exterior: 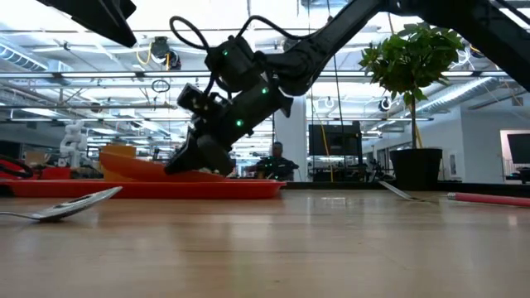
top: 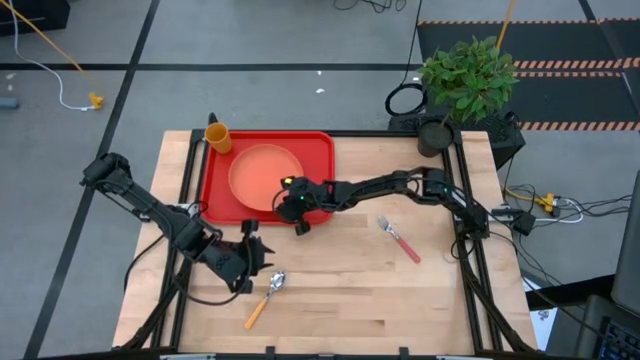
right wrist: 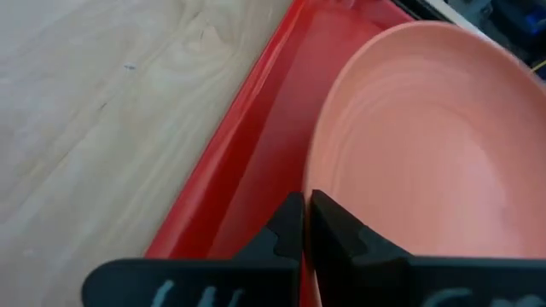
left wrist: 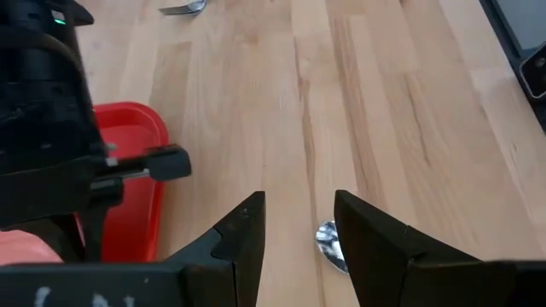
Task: Pick and place plate/cup/fork/spoon on tray
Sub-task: Put the orange plate on the red serving tray
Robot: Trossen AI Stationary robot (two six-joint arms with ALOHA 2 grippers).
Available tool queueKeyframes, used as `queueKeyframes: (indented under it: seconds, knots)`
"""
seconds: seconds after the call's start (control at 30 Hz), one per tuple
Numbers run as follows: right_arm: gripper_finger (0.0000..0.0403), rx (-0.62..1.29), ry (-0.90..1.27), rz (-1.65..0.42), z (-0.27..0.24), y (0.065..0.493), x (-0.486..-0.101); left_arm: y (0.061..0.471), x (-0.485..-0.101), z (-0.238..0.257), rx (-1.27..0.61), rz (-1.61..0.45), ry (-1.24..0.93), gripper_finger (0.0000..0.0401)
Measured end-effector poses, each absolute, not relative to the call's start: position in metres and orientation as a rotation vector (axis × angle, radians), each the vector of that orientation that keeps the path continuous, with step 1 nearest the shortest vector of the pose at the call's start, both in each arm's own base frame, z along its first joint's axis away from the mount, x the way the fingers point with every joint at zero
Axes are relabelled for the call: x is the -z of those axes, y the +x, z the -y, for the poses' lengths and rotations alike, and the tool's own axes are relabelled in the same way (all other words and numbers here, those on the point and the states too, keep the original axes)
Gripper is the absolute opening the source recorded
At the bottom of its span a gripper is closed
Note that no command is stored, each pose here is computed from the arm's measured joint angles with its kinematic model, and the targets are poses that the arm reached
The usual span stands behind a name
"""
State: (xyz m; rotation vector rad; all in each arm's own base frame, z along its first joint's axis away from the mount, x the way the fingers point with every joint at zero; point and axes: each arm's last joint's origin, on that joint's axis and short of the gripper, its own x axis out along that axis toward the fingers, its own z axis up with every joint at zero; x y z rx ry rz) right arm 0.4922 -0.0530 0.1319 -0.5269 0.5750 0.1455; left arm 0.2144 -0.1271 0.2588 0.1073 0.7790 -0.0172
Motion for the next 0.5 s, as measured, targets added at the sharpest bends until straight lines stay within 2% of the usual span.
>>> queueKeyframes:
  seconds: [0.2,0.5]
  knots:
    - [0.0008,-0.135,-0.546,-0.538,0.056,0.494,-0.134,0.215,-0.259,0.127,0.017,-0.771,0.102,0.0145]
    - [0.0042,-0.125,-0.543,-0.509,0.064,0.495,-0.137,0.216,-0.261,0.128,0.015,-0.754,0.087,0.0145]
